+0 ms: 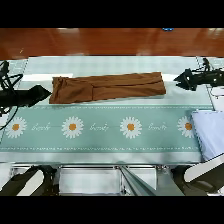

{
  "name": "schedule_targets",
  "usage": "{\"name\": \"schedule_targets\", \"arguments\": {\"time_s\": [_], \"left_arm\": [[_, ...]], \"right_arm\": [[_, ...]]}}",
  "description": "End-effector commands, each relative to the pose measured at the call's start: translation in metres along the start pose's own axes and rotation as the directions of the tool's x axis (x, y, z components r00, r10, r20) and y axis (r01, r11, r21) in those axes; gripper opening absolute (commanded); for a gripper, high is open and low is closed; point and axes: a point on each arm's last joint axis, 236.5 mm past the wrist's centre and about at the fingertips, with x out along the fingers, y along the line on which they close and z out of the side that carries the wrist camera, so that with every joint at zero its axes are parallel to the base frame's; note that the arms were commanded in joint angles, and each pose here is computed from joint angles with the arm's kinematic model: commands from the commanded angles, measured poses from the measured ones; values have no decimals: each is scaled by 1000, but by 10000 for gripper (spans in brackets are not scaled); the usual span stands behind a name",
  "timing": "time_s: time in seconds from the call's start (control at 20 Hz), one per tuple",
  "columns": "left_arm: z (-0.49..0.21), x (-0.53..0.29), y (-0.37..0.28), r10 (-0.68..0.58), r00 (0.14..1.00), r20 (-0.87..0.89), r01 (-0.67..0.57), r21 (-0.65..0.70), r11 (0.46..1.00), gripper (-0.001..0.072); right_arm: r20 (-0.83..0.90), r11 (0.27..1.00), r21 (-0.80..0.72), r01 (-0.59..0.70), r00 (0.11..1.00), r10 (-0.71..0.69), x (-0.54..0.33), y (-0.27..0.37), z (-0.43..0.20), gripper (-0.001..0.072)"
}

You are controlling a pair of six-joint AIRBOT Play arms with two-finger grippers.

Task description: Fold the shirts.

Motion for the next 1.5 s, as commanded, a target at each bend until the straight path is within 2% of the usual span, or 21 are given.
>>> {"name": "schedule_targets", "arguments": {"time_s": [0.0,0.35,0.4,0.45,0.5,0.55,0.6,0.65,0.7,0.85,1.0,1.2,1.45], "left_arm": [[2,11,-4,-21,999,26,22,-27,999,510],[-3,23,-4,-40,999,-8,40,-68,997,510],[-3,23,-5,-40,999,-9,40,-67,997,510],[-2,24,-5,-40,999,-5,39,-65,997,509],[0,25,-5,-40,999,5,40,-66,997,509],[3,24,-8,-52,998,17,53,-80,995,508],[6,24,-12,-66,997,27,68,-91,994,463],[7,23,-14,-75,997,31,77,-93,993,170],[9,23,-20,-95,995,39,98,-83,992,16],[29,27,-57,-187,976,113,197,-83,977,15],[37,44,-121,-269,959,90,265,52,963,15],[17,87,-216,-368,929,-49,370,181,911,14],[-63,146,-323,-422,842,-335,509,235,828,14]], "right_arm": [[-67,998,49,-28,997,31,40,3,-16,419],[-103,997,-49,-57,993,52,69,48,-25,402],[-105,996,-75,-58,993,50,70,56,-25,314],[-105,993,-105,-59,993,48,71,64,-24,80],[-104,989,-133,-69,993,55,70,73,-23,26],[-106,985,-152,-80,992,64,65,82,-20,25],[-113,980,-178,-91,991,72,56,92,-19,25],[-114,973,-209,-97,991,75,45,103,-19,25],[-92,967,-238,-87,994,67,31,112,-16,25],[-44,919,-384,-91,996,80,-23,157,-24,25],[22,864,-503,5,1000,7,-70,188,-41,25],[89,821,-558,122,992,-87,-123,195,-66,25],[130,805,-576,143,988,-83,-159,206,-115,25]]}}
